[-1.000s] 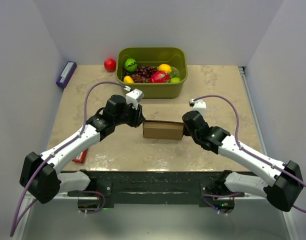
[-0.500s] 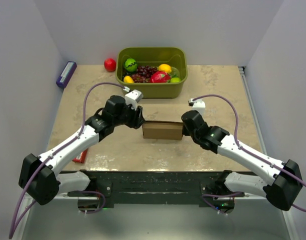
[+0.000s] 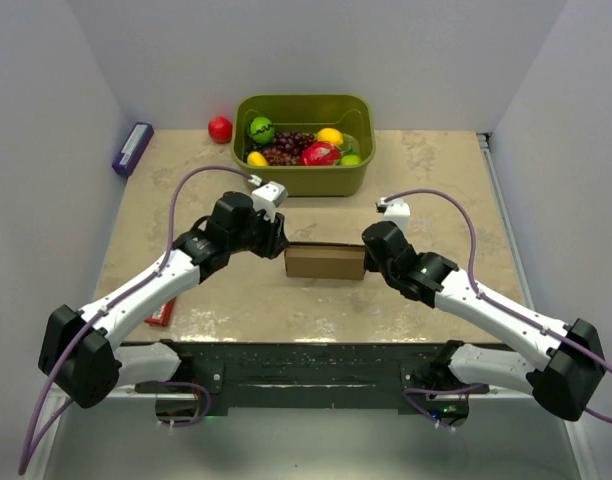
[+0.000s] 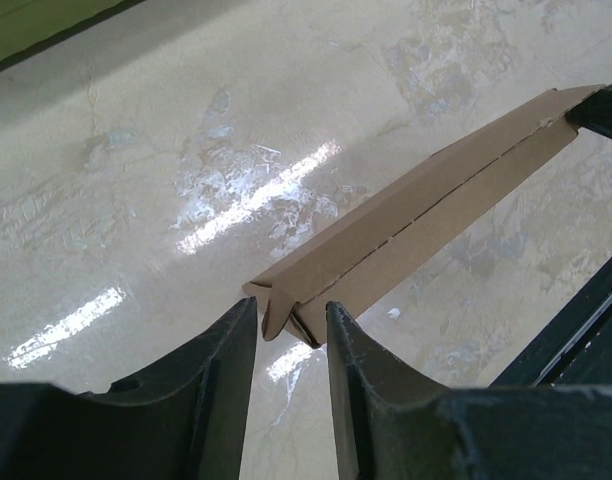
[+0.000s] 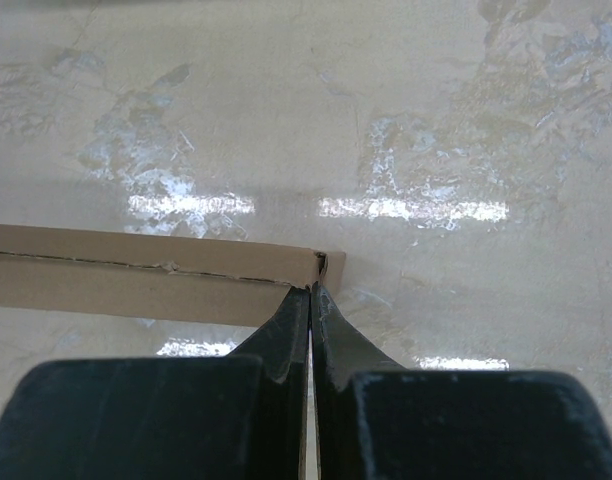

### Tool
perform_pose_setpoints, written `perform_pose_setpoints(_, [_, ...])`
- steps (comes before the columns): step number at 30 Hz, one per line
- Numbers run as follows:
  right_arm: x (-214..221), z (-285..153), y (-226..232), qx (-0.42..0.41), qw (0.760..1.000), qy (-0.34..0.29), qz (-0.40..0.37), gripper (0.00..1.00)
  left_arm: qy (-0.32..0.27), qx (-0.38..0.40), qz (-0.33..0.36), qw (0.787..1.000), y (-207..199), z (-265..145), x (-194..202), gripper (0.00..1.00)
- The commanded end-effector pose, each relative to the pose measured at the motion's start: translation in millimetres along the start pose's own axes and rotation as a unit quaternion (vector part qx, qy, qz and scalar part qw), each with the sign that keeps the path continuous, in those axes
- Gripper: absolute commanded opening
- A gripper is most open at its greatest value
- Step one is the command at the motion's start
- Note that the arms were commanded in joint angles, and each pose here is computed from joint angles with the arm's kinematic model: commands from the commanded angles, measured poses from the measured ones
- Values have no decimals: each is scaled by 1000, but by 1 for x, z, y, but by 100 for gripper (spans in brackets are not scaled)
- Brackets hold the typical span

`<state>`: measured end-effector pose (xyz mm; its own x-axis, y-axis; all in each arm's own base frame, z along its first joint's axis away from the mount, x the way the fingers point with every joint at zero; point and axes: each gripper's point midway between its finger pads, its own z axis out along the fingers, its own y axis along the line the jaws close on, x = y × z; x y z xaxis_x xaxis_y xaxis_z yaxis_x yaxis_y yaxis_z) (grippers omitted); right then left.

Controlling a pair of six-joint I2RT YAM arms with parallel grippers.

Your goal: Fold the paper box

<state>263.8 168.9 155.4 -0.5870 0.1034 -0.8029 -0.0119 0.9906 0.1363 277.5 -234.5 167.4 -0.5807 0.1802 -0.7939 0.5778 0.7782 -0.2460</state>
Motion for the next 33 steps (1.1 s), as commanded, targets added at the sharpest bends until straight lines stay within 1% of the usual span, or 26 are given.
perform_pose_setpoints(1, [-8,-1,2,8,1000,-12,7,0,8,1,2,1000,-4,4,-1,39])
perform_pose_setpoints(5, [-8,-1,1,9,1000,-12,7,0,10,-4,6,1000,-3,5,0,39])
perform_pose_setpoints(6, [-8,-1,1,9,1000,-12,7,0,10,-2,7,1000,-4,6,0,33])
perform_pose_setpoints(8, [-9,-1,1,9,1000,-12,7,0,10,-3,6,1000,-4,6,0,26])
perform_pose_setpoints(9, [-8,-1,1,10,1000,-12,6,0,8,-3,6,1000,-4,7,-2,19])
perform_pose_setpoints(10, [-9,-1,1,9,1000,-13,7,0,7,-3,4,1000,-4,7,-2,16])
perform_pose_setpoints(12, [-8,-1,1,11,1000,-13,5,0,6,-2,0,1000,-5,8,-3,10])
perform_pose_setpoints(16, [-7,0,3,11,1000,-14,6,0,-1,-3,-11,1000,-8,9,-9,5])
perform_pose_setpoints(23, [-6,-2,5,17,1000,-21,-1,0,-4,-8,-41,999,-10,15,-16,0])
perform_pose_setpoints(33, [1,-2,8,39,999,-31,-17,0,-1,7,-73,997,-17,28,-22,0])
